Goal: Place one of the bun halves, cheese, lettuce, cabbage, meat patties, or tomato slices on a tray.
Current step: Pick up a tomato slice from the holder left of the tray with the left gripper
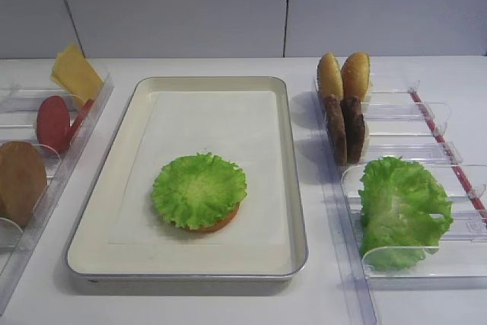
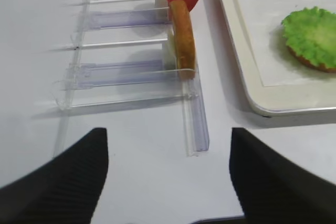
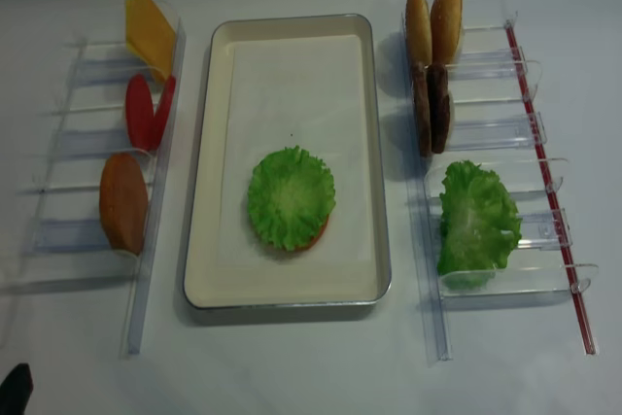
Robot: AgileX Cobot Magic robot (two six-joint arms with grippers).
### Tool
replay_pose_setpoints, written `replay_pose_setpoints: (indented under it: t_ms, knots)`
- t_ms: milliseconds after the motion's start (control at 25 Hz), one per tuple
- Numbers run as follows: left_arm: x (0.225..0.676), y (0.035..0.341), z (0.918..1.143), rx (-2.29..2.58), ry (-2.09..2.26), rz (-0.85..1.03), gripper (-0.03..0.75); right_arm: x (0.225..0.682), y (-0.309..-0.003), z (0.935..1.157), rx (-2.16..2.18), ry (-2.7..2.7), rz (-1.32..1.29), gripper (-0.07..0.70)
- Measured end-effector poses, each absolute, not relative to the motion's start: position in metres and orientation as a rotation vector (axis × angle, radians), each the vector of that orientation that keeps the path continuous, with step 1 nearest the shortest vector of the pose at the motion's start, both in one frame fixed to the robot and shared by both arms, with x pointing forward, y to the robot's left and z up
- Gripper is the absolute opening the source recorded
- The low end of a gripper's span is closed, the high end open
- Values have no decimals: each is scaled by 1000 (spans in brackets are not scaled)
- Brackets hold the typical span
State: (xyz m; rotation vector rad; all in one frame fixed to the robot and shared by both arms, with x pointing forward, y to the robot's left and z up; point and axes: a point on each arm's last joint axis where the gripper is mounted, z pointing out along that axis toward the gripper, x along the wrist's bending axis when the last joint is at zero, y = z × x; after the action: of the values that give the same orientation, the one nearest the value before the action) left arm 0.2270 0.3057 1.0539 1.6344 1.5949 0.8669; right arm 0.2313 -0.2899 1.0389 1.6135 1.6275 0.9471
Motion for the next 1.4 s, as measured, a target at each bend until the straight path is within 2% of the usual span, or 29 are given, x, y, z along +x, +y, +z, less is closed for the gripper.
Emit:
replay_pose_setpoints:
  t_ms: [400, 840, 1200, 1400]
  knots:
    - [276, 292, 1096, 1827, 1635, 619, 458, 231, -290, 1039, 1614, 1627, 947, 438]
    - [378, 283, 1138, 1947, 1605, 584, 458, 231, -290, 1039, 1615, 1626, 948, 438]
    - [470, 265, 1133, 2082, 1627, 457, 458, 231, -290, 1039, 1617, 1625, 949, 438]
    - [514, 246, 1117, 2165, 1659, 429, 458, 231, -290, 1039, 1617, 1625, 949, 438]
